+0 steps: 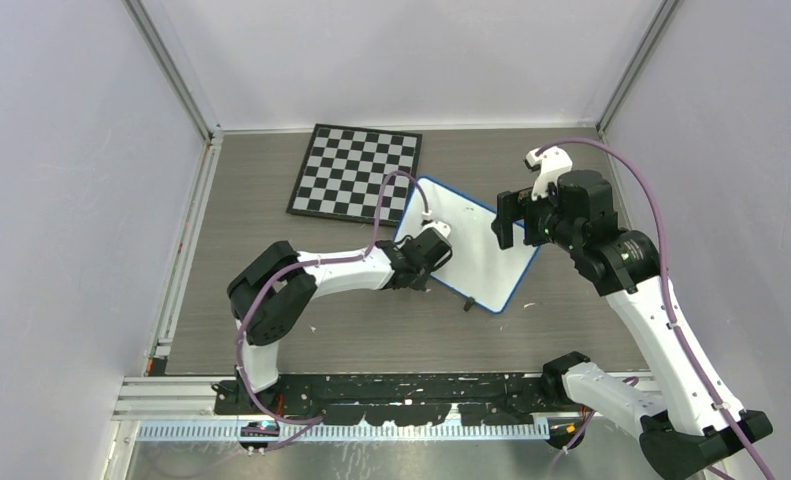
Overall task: Write a sentence on the whiteboard
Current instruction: Move the whiteboard to the center of the board.
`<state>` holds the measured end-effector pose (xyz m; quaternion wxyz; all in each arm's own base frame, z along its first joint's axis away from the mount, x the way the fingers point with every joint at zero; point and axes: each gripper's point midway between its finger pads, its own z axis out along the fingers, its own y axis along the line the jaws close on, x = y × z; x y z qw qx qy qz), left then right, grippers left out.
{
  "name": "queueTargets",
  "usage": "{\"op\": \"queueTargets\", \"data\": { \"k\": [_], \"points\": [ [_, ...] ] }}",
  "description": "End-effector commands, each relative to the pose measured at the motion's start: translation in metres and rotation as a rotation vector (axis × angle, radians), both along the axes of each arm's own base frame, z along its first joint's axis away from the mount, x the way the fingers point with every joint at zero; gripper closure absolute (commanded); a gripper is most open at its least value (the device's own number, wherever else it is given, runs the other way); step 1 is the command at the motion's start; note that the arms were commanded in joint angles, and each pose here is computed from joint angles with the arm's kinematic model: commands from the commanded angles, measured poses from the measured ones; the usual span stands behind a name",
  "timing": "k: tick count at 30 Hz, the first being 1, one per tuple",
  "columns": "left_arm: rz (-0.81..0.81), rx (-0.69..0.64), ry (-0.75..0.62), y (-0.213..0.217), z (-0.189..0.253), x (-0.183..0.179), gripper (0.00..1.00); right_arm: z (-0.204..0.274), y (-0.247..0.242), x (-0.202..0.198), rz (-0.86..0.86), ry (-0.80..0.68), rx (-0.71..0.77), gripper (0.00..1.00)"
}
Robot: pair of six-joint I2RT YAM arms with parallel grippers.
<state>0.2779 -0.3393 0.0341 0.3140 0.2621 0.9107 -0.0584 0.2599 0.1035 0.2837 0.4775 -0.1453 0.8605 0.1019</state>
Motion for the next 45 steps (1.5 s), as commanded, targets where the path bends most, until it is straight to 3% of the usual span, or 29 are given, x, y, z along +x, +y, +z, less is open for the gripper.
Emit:
{"op": "queueTargets", "data": {
  "k": [1, 7, 10, 16, 20, 26, 32, 35, 38, 42, 45],
  "points": [
    [0.268, 0.013, -0.081, 0.041, 0.022, 0.013, 1.0, 0.022, -0.017, 0.018, -0.148, -0.092, 0.022, 0.0],
    [0.385, 0.007, -0.03, 0.042, 0.014, 0.011, 1.0, 0.017, -0.028, 0.026, -0.244, -0.088, 0.019, 0.01],
    [0.402, -0.015, 0.022, 0.03, 0.01, 0.008, 0.95, 0.013, -0.032, 0.031, -0.293, -0.082, 0.021, 0.01],
    [0.281, -0.147, 0.176, -0.01, 0.01, -0.013, 0.67, 0.006, -0.038, 0.038, -0.351, -0.07, 0.02, 0.01],
    [0.177, -0.158, 0.188, -0.014, 0.028, -0.028, 0.35, 0.006, -0.035, 0.039, -0.338, -0.064, 0.027, 0.01],
    [-0.01, -0.144, 0.258, -0.002, 0.051, -0.06, 0.24, -0.009, -0.03, 0.03, -0.314, -0.007, 0.043, 0.01],
    [-0.174, -0.077, 0.226, 0.028, 0.079, -0.076, 0.2, -0.025, -0.014, 0.018, -0.275, 0.118, 0.104, 0.04],
    [-0.401, -0.042, 0.161, 0.04, 0.106, -0.086, 0.18, -0.028, -0.01, 0.017, -0.249, 0.136, 0.099, 0.04],
    [-0.821, 0.081, 0.031, 0.062, 0.132, -0.099, 0.11, -0.02, -0.019, 0.023, -0.283, 0.097, 0.102, 0.04],
    [-1.318, 0.369, -0.054, 0.093, 0.125, -0.099, 0.15, -0.005, -0.021, 0.026, -0.277, 0.091, 0.177, 0.04],
    [-1.608, 0.483, -0.146, 0.091, 0.112, -0.092, 0.17, 0.001, -0.022, 0.032, -0.263, 0.117, 0.237, 0.04]
  ]
}}
